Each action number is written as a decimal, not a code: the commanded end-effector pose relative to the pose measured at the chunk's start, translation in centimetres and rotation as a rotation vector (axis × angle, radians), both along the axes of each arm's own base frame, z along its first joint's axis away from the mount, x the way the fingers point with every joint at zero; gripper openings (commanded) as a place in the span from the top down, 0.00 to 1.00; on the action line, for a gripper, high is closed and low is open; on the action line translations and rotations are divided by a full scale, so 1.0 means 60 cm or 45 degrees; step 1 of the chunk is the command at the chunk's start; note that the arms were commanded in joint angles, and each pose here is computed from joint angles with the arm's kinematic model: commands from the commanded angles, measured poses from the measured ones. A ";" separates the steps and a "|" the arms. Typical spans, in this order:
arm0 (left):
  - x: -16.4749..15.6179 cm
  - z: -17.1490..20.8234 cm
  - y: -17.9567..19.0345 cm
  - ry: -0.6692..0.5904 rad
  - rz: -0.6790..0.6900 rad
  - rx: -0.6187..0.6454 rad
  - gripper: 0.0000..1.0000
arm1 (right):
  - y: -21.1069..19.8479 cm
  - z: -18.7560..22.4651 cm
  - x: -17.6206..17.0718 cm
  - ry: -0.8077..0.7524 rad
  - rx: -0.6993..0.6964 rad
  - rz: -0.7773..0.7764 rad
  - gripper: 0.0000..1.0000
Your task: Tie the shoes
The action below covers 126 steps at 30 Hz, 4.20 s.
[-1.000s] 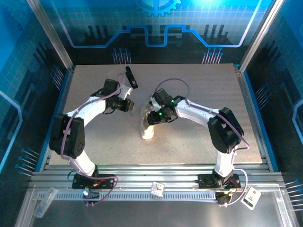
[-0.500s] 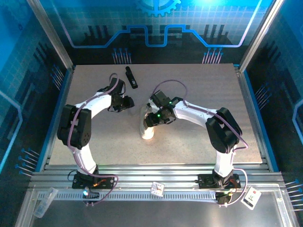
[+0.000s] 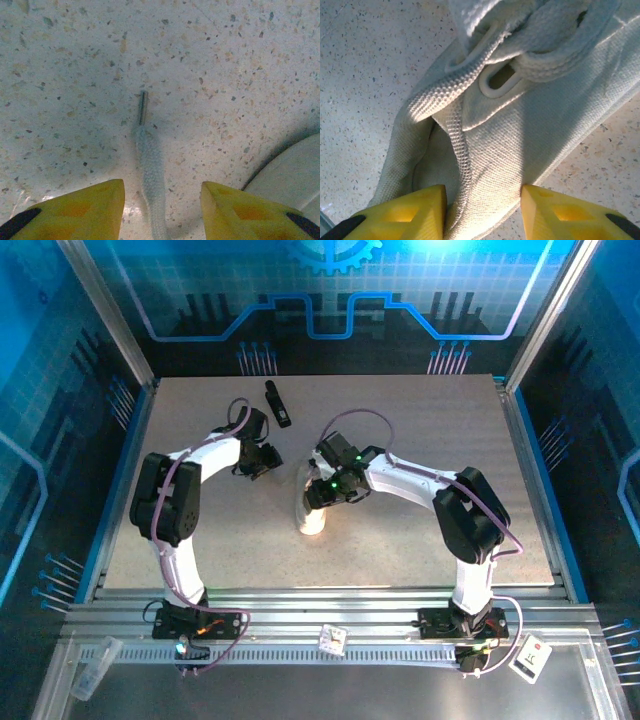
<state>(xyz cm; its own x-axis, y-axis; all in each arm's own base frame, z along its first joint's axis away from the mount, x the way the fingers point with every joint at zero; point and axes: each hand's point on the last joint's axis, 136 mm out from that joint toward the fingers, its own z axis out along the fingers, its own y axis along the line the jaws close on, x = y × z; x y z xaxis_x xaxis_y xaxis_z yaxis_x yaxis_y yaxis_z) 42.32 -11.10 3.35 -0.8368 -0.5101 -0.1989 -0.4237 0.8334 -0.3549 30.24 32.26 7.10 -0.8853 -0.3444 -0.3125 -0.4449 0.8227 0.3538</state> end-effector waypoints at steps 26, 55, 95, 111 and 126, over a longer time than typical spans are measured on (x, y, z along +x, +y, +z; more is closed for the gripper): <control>-0.065 0.101 -0.087 -0.623 -0.765 -0.149 1.00 | -0.090 -0.004 -0.032 -0.035 -0.291 0.169 1.00; -0.178 0.078 -0.153 -0.564 -0.997 -0.178 1.00 | -0.068 0.106 0.006 -0.127 -0.055 0.120 0.84; -0.174 0.089 -0.189 -0.591 -1.141 -0.178 1.00 | -0.004 0.079 0.092 -0.027 0.184 -0.015 0.79; -0.161 0.089 -0.206 -0.633 -1.252 -0.182 1.00 | -0.004 0.083 0.096 0.014 0.277 -0.059 0.84; -0.158 0.091 -0.219 -0.698 -1.302 -0.218 1.00 | -0.009 0.072 0.098 0.064 0.326 -0.103 0.80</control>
